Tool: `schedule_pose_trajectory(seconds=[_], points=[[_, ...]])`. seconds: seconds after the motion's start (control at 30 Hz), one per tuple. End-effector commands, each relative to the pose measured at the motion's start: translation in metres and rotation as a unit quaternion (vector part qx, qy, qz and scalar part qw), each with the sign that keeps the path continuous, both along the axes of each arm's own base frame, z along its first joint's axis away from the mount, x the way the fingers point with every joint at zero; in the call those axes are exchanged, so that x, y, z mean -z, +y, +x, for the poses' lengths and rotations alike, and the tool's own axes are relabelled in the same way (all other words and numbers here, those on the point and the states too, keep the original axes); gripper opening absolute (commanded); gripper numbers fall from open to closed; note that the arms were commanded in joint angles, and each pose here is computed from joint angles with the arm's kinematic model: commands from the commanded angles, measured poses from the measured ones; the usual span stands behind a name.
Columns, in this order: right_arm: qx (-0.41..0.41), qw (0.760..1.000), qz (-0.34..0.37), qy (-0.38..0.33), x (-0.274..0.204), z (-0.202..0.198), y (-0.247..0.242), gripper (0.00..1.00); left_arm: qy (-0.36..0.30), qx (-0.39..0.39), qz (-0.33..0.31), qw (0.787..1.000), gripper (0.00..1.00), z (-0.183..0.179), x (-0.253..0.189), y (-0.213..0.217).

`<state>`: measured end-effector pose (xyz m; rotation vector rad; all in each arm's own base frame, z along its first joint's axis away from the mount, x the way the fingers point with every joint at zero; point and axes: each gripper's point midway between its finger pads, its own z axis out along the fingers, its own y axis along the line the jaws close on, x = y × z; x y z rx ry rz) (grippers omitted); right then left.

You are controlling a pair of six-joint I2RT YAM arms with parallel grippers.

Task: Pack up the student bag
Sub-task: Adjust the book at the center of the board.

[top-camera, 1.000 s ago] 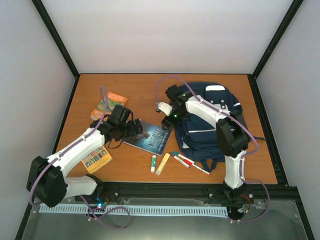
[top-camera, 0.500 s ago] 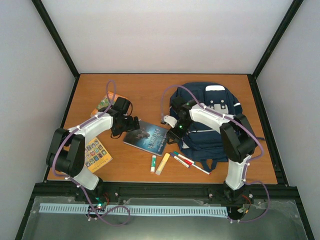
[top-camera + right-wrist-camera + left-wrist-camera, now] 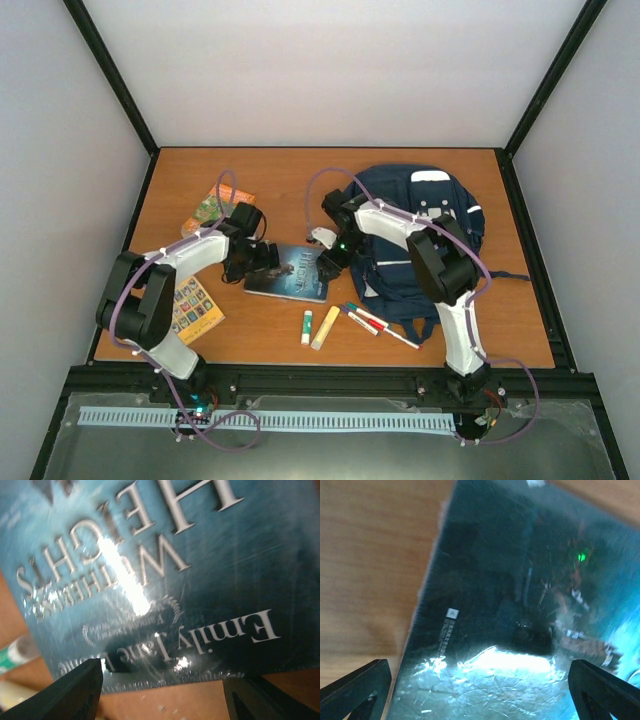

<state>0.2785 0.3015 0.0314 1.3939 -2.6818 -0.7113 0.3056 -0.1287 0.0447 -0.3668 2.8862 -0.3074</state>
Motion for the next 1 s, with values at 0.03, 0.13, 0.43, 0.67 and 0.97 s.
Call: schedule_pose_trajectory(seconds=[0.03,0.13,0.43,0.67,0.97], points=[[0.008,0.998,-0.008,-0.070,0.008,0.050,0.020,0.68,0.014,0.018,-0.029,0.999,1.00,-0.015,0.008,-0.013],[0.020,0.996,-0.013,-0.089,0.015,0.080,0.028,0.69,0.009,0.027,-0.039,0.999,1.00,-0.026,0.002,-0.020],[0.054,0.985,0.074,-0.147,-0.010,0.175,0.083,0.69,0.006,0.050,-0.065,0.997,0.97,-0.063,-0.008,-0.039],[0.072,0.977,0.084,-0.183,-0.068,0.178,0.065,0.72,-0.028,0.049,-0.061,0.997,0.97,-0.074,-0.049,-0.026],[0.110,0.974,0.127,-0.151,-0.103,0.128,0.044,0.70,-0.088,-0.002,0.012,0.996,1.00,-0.014,-0.060,0.001]])
